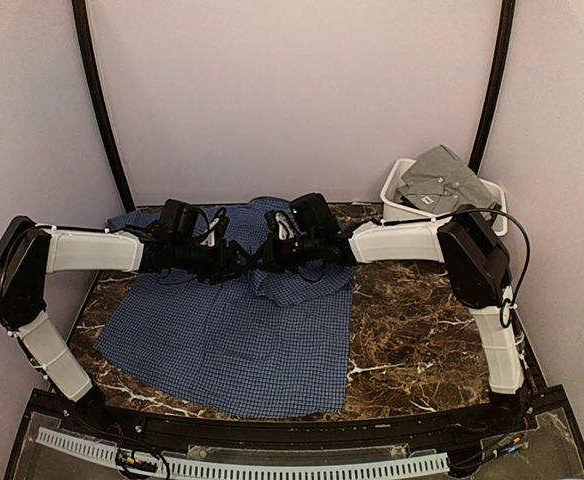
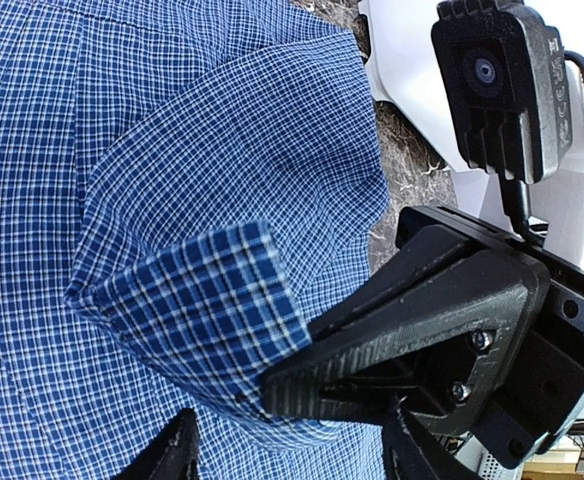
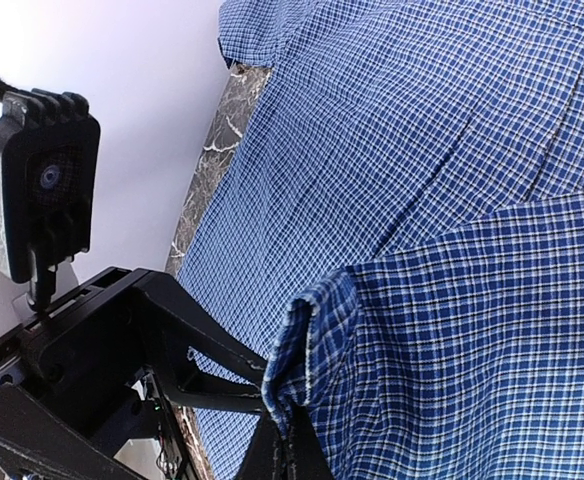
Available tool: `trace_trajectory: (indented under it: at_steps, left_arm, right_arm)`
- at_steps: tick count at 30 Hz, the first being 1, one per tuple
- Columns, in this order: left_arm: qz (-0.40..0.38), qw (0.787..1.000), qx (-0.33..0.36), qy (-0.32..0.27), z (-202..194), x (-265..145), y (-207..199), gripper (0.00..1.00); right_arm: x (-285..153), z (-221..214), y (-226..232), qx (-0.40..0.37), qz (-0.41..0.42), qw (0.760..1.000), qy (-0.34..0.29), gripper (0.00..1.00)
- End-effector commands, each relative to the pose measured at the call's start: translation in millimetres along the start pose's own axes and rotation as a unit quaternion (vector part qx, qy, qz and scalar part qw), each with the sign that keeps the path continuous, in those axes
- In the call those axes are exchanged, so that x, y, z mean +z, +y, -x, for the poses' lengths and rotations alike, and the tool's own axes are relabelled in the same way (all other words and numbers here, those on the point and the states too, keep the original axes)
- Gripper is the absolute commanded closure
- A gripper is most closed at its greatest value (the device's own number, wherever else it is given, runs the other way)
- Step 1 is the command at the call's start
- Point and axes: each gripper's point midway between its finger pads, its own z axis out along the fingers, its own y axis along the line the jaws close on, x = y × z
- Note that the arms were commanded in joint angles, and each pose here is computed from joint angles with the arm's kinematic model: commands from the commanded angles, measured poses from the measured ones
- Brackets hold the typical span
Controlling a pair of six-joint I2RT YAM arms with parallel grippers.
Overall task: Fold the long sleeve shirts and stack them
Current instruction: Pass from the right arm to the left
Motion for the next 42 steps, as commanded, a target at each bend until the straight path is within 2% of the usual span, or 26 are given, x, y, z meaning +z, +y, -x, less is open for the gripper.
trace_trajectory:
  at_steps: [1,13,26,28,31,32,33,34,36,39,42]
  left_arm:
    - [-0.001,1.0,0.01,0.004,0,8,-6,0.39]
    - [-0.019,1.0,0.02,-0.016,-11,-9,-10,0.39]
    - [-0.015,0.999,0.03,-0.025,9,8,-14,0.38]
    - [-0.014,0.999,0.031,-0.025,11,10,-14,0.41]
    - [-0.01,0.999,0.03,-0.025,13,12,-12,0.54]
    - [-0.006,0.999,0.028,-0.026,13,12,-10,0.64]
    - [-0.004,0.999,0.027,-0.028,14,12,-10,0.7]
    - [0.003,0.999,0.026,-0.031,15,12,-7,0.8]
    - [0.018,0.999,0.023,-0.039,18,12,-3,0.92]
    - [0.044,0.998,0.02,-0.051,26,10,3,1.0]
    - [0.075,0.995,0.02,-0.064,35,6,10,1.0]
  right_arm:
    - [2,10,33,-0.02,0.06,0.998,-0.013,1.0]
    - [-4,14,27,-0.011,0.061,0.998,-0.013,1.0]
    - [-6,8,34,-0.004,0.068,0.998,-0.003,1.0]
    - [-8,9,32,-0.007,0.064,0.998,-0.005,1.0]
    - [-8,9,31,-0.012,0.057,0.998,-0.003,0.98]
    - [-8,8,29,-0.014,0.053,0.998,-0.003,0.96]
    - [-9,9,28,-0.018,0.045,0.999,-0.005,0.92]
    - [-11,10,25,-0.024,0.035,0.999,-0.007,0.86]
    - [-21,16,17,-0.038,0.005,0.999,-0.02,0.71]
    - [-46,27,-1,-0.049,-0.042,0.997,-0.043,0.53]
    - [-81,37,-23,-0.057,-0.101,0.991,-0.072,0.42]
